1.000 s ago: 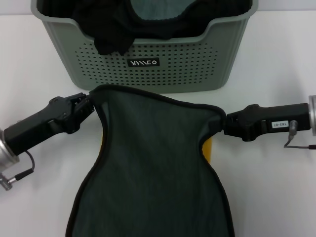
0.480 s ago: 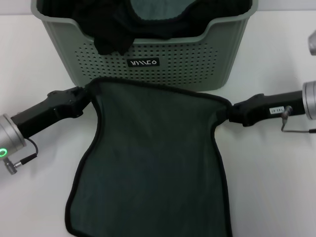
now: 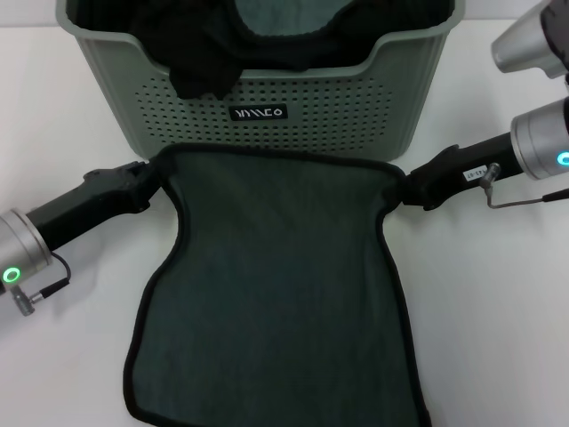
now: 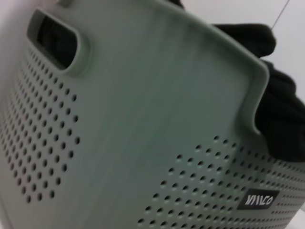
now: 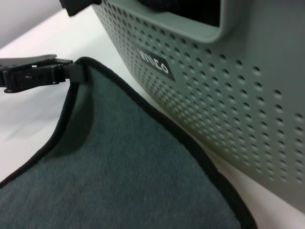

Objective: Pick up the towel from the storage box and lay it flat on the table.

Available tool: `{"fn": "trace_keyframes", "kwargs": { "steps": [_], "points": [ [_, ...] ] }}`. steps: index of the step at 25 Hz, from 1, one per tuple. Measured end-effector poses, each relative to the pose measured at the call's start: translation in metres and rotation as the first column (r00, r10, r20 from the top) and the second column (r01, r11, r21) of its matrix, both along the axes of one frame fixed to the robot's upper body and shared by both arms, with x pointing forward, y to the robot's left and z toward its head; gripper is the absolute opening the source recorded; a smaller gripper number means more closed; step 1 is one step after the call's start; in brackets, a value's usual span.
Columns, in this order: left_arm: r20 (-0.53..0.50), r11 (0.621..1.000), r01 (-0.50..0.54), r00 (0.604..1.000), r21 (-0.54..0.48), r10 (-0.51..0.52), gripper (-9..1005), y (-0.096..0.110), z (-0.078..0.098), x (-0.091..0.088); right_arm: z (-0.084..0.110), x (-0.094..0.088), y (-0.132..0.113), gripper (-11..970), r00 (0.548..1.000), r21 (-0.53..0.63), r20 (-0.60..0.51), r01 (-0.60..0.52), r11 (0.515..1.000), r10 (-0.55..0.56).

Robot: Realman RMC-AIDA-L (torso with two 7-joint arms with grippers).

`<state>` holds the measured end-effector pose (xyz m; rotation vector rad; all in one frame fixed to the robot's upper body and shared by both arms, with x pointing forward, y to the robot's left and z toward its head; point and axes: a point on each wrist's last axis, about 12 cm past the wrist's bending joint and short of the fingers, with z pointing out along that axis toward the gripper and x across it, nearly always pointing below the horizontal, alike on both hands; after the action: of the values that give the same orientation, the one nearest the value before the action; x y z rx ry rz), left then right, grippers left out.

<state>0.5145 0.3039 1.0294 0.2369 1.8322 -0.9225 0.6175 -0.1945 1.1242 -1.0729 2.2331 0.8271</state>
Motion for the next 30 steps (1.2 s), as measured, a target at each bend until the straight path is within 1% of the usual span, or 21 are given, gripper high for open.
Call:
{"fn": "trace_keyframes", "kwargs": {
  "steps": [4,10,14,16,19,22,24,27,29,30],
  "points": [
    [-0.015,1.0,-0.015,1.0,0.005,0.015,15,0.0,-0.003,0.0,0.001,0.001,0.006,17,1.0,-0.02,-0.009,-0.005,1.0,0.005],
    [-0.114,0.996,-0.084,0.99,-0.018,0.081,45,0.01,-0.007,0.003,0.005,-0.001,0.003,44,1.0,-0.012,-0.025,0.017,1.0,-0.018],
    [-0.125,0.995,-0.098,0.988,-0.015,0.095,171,0.013,-0.01,-0.002,0.008,-0.009,-0.008,62,0.999,-0.008,-0.032,0.039,0.999,-0.039],
    [-0.127,0.994,-0.109,0.986,-0.018,0.106,234,0.014,-0.011,-0.005,0.01,-0.013,-0.017,143,0.997,-0.022,-0.026,0.068,0.997,-0.068],
    [-0.121,0.989,-0.144,0.983,-0.031,0.139,299,0.019,-0.011,-0.007,0.013,-0.021,-0.034,264,0.992,-0.036,-0.003,0.122,0.992,-0.122],
    [-0.101,0.983,-0.175,0.98,-0.047,0.17,364,0.025,-0.008,-0.008,0.02,-0.026,-0.046,489,0.986,-0.03,0.037,0.163,0.986,-0.161],
    [-0.078,0.983,-0.17,0.983,-0.064,0.165,408,0.027,-0.004,-0.011,0.025,-0.029,-0.053,558,0.982,-0.017,0.061,0.178,0.984,-0.176],
    [-0.018,0.987,-0.121,0.993,-0.102,0.119,473,0.025,0.004,-0.017,0.034,-0.037,-0.056,661,0.984,0.034,0.107,0.139,0.99,-0.142],
    [0.062,0.992,-0.054,0.996,-0.117,0.062,702,0.022,0.013,-0.024,0.042,-0.047,-0.051,733,0.985,0.107,0.159,0.042,0.993,-0.059],
    [0.114,0.993,-0.01,0.993,-0.118,0.023,729,0.02,0.017,-0.029,0.045,-0.052,-0.049,771,0.981,0.14,0.195,-0.02,0.99,-0.007]
  ]
}}
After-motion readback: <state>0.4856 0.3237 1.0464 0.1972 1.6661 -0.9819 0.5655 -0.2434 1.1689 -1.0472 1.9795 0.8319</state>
